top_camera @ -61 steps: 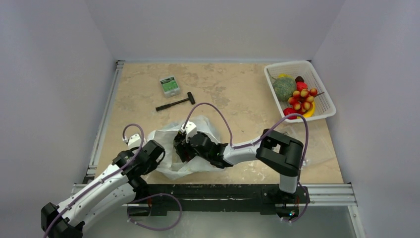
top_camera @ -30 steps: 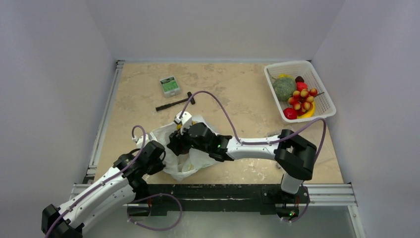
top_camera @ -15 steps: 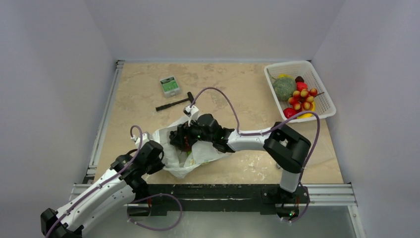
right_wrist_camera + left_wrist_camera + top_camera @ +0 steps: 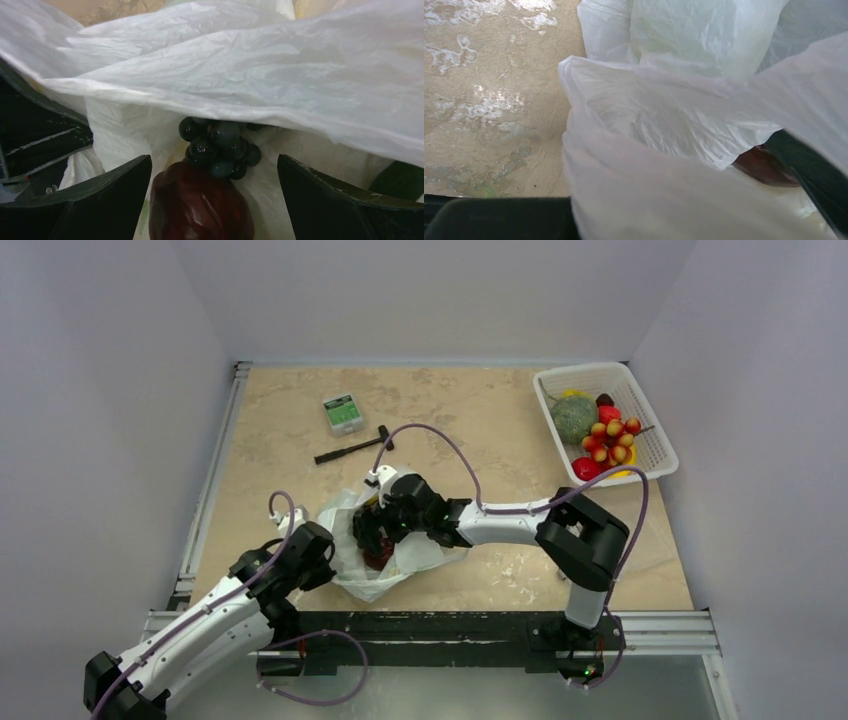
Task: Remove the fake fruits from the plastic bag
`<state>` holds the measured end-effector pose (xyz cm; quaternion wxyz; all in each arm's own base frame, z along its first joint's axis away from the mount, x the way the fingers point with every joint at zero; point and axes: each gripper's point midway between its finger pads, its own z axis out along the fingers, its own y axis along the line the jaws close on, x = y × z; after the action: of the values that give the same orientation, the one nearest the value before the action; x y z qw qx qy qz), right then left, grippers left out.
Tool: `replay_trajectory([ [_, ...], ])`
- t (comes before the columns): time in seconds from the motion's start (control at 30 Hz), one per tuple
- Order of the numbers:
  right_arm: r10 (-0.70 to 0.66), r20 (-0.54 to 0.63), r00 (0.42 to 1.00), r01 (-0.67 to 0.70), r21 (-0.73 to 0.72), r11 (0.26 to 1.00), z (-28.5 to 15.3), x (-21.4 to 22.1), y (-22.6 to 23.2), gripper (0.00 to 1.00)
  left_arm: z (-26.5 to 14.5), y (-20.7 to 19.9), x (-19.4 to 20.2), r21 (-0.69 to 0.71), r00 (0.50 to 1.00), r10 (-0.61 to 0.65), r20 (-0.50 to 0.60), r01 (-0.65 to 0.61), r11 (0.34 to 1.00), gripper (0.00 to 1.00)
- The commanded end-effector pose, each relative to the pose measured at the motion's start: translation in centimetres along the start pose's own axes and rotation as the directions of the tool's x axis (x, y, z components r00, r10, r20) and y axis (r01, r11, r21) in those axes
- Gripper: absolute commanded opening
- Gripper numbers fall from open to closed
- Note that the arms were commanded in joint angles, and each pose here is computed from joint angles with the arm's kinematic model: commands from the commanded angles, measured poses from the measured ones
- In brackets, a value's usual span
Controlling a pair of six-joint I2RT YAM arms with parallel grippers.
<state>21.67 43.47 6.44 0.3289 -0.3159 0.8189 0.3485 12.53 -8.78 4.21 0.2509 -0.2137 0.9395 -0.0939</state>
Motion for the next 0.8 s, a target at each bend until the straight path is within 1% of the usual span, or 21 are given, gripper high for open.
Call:
replay_trajectory([
  [0.0, -0.123, 0.046, 0.991, 0.124, -0.017, 0.992, -3.1, -4.4, 2.5, 0.99, 0.4, -0.7, 0.0, 0.023, 1.0, 0.025, 0.0, -0.025, 0.999, 0.0],
  [0.13, -0.192, 0.022, 0.981, 0.192, -0.011, 0.981, -4.3, -4.8, 3.8, 0.99, 0.4, -0.7, 0.0, 0.024, 1.0, 0.024, 0.003, -0.024, 0.999, 0.0],
  [0.23, -0.22, -0.013, 0.975, 0.22, -0.003, 0.975, -4.7, -4.1, 3.9, 0.99, 0.3, -0.7, 0.0, 0.026, 1.0, 0.023, 0.002, -0.023, 0.999, 0.0],
  [0.37, -0.276, -0.064, 0.959, 0.276, 0.0, 0.961, -4.5, -2.9, 3.3, 0.94, 0.4, -0.4, 0.1, 0.025, 1.0, 0.017, 0.0, -0.017, 1.0, 0.0],
  [0.47, -0.354, -0.125, 0.927, 0.358, 0.006, 0.934, -4.2, -1.9, 3.2, 0.92, 0.3, -0.4, 0.2, 0.028, 1.0, 0.015, -0.001, -0.015, 0.999, 0.0],
  [0.57, -0.396, -0.184, 0.9, 0.41, 0.047, 0.911, -3.5, -1.2, 2.4, 0.93, 0.2, -0.3, 0.2, 0.029, 1.0, 0.013, -0.001, -0.013, 1.0, 0.0],
  [0.63, -0.437, -0.225, 0.871, 0.46, 0.059, 0.886, -2.8, -0.7, 1.8, 0.93, 0.2, -0.4, 0.2, 0.03, 1.0, 0.01, -0.001, -0.01, 0.999, 0.0],
  [0.77, -0.482, -0.263, 0.836, 0.513, 0.06, 0.857, -1.6, 0.4, 2.0, 0.93, 0.1, -0.4, 0.3, 0.033, 1.0, 0.003, -0.005, -0.003, 0.999, 0.0],
])
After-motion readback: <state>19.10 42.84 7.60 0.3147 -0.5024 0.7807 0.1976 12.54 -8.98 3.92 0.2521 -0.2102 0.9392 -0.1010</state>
